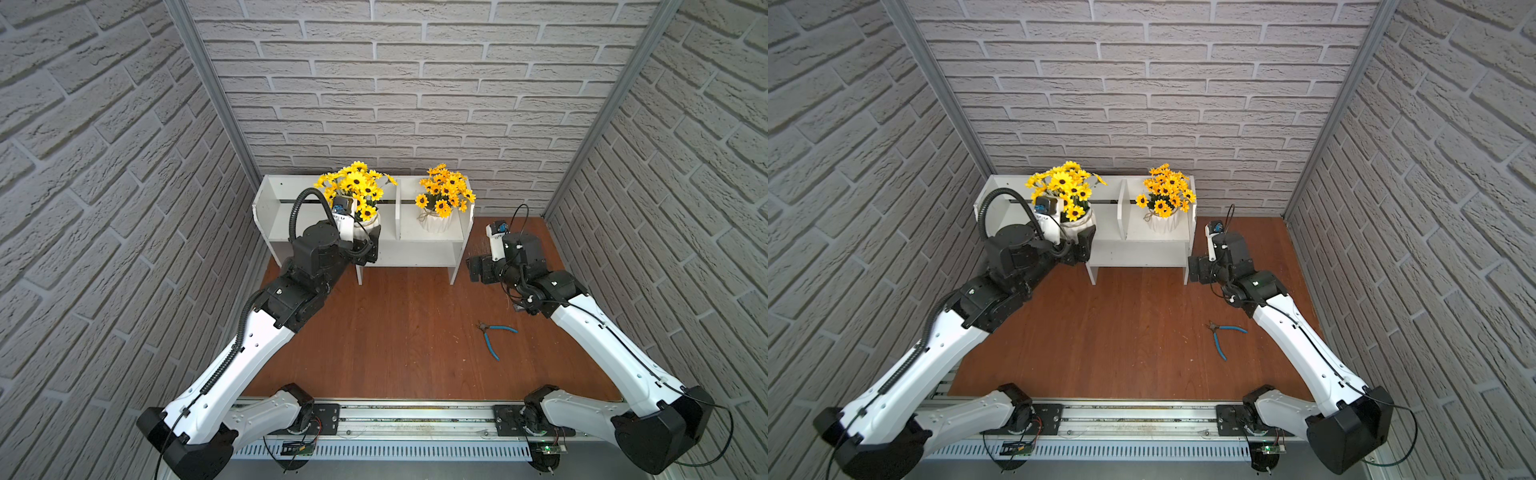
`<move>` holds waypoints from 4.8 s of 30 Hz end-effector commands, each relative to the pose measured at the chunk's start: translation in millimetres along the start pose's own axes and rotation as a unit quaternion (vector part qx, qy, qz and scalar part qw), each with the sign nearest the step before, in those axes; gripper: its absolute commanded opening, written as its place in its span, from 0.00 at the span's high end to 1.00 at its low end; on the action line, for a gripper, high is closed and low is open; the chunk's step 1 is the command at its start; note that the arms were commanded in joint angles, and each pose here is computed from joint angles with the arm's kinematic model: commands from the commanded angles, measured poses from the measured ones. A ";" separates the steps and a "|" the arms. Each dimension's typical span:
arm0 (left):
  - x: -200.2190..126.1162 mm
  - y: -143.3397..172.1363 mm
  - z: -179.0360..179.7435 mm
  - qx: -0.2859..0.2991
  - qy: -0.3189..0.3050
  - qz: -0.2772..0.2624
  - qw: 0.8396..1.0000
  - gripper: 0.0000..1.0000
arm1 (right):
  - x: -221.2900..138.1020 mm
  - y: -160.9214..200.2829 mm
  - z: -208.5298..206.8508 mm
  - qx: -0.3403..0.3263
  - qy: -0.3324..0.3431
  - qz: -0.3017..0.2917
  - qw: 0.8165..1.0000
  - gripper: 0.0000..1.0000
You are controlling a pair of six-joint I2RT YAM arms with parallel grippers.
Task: Take the sunflower pots off the shelves
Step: Place the sunflower pot at the center of the board.
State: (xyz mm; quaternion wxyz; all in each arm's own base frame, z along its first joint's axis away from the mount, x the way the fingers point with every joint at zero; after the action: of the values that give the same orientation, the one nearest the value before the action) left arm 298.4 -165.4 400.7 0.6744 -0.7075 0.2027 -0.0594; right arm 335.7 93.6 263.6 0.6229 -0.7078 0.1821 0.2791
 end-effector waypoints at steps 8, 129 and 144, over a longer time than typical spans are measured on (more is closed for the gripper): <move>0.5 34.7 -37.1 0.005 0.128 -0.025 0.991 0.78 | 2.9 -0.1 -24.7 0.005 0.034 -0.024 0.999 0.02; 18.4 279.8 -7.6 0.008 -0.345 0.100 0.933 0.02 | 30.9 16.9 -33.5 0.014 0.036 0.004 0.999 0.00; -2.4 171.3 -39.4 0.012 -0.322 0.042 0.946 0.02 | 28.6 15.3 -31.3 0.014 0.028 0.003 1.000 0.00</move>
State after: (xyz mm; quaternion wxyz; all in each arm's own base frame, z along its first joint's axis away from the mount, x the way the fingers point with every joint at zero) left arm 249.0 -214.1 206.5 0.6995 -0.6805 0.0205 0.2173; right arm 353.4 63.2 222.8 0.6148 -0.7052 0.2233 0.2737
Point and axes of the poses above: each gripper's point midway between its finger pads, its own x axis out along the fingers, its own z axis along the line the jaws close on, y = z × x, the point moved 1 cm from there along -x, back along the fingers, and after that the axes turned 4 degrees about -x, right-handed, at the moved point
